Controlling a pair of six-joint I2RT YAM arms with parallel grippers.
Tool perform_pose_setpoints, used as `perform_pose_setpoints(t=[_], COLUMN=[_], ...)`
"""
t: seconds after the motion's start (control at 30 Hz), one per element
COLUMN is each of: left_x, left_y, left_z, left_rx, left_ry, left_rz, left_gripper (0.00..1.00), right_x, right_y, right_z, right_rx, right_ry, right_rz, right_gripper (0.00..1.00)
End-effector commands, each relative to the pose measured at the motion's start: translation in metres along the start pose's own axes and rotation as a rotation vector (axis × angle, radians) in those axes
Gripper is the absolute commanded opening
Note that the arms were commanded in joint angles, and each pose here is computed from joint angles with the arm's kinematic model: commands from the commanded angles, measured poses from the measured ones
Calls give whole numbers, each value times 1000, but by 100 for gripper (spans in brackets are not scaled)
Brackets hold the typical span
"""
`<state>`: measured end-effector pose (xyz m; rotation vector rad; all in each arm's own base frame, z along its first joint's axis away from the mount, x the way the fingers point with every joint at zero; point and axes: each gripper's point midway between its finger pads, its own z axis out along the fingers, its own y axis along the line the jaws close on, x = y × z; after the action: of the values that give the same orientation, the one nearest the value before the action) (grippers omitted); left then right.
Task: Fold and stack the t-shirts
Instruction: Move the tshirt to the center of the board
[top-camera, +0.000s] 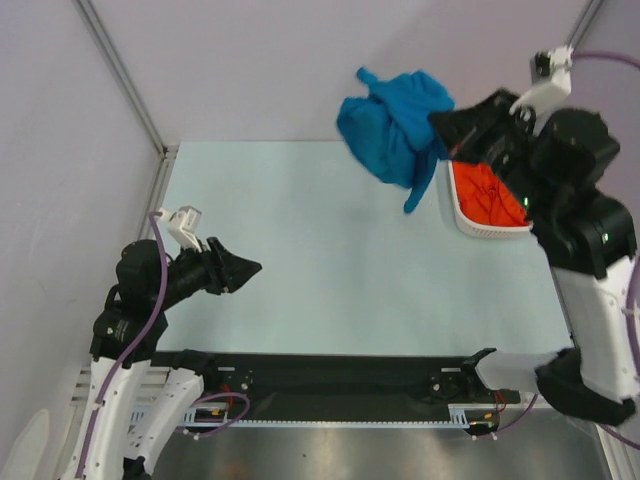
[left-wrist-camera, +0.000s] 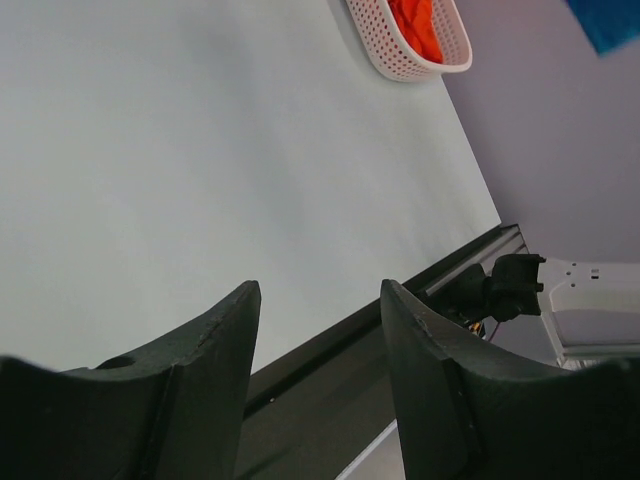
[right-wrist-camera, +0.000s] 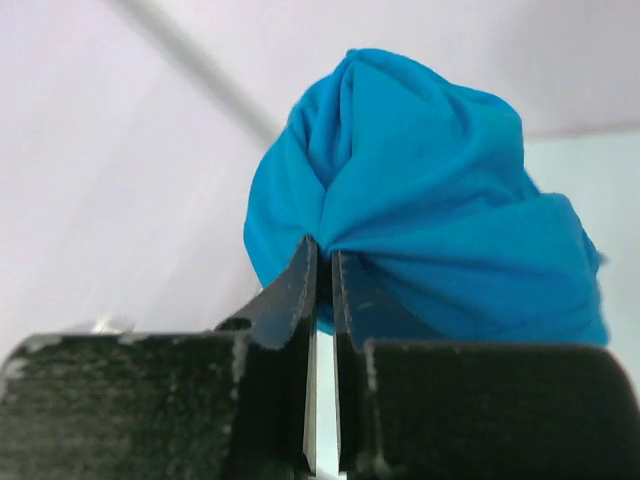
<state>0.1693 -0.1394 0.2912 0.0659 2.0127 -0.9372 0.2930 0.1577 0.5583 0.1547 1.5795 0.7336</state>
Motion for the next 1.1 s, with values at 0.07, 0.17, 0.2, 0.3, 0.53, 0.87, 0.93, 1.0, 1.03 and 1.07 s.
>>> perform_pose_setpoints(t=[0.07, 0.17, 0.2, 0.3, 0.53, 0.87, 0.93, 1.0, 1.03, 1.07], left_x=[-5, -3, -3, -2, 5, 70, 71, 63, 60, 55], left_y=[-13, -14, -15, -19, -9, 22, 21, 16, 14, 12], left_z=[-14, -20, -23, -29, -23, 19, 24, 31, 33, 37], left_rx=[27, 22, 20, 20, -16, -122, -116, -89, -82, -71], left_ry=[-45, -48, -44, -32, 10, 389, 398, 356, 344, 326], left_rz=[38, 41, 48, 55, 43, -28, -24, -33, -36, -37], left_gripper=[58, 59, 59, 61, 64, 59, 59, 60, 61, 61], right_x=[144, 230, 248, 310, 325, 407, 431, 451, 457, 462], right_y=[50, 50, 49, 40, -6, -77, -75, -71, -71, -70], right_z=[-18, -32, -36, -45, -51, -75, -83, -80, -79, -80], right_rx=[-151, -124, -122, -99, 74, 187, 151, 113, 113, 101], right_ry=[338, 548, 590, 746, 856, 1121, 1185, 1224, 1240, 1255], right_rz=[66, 23, 13, -18, -53, 44, 36, 24, 19, 11], right_gripper=[0, 1, 4, 36, 91, 57, 58, 60, 64, 64])
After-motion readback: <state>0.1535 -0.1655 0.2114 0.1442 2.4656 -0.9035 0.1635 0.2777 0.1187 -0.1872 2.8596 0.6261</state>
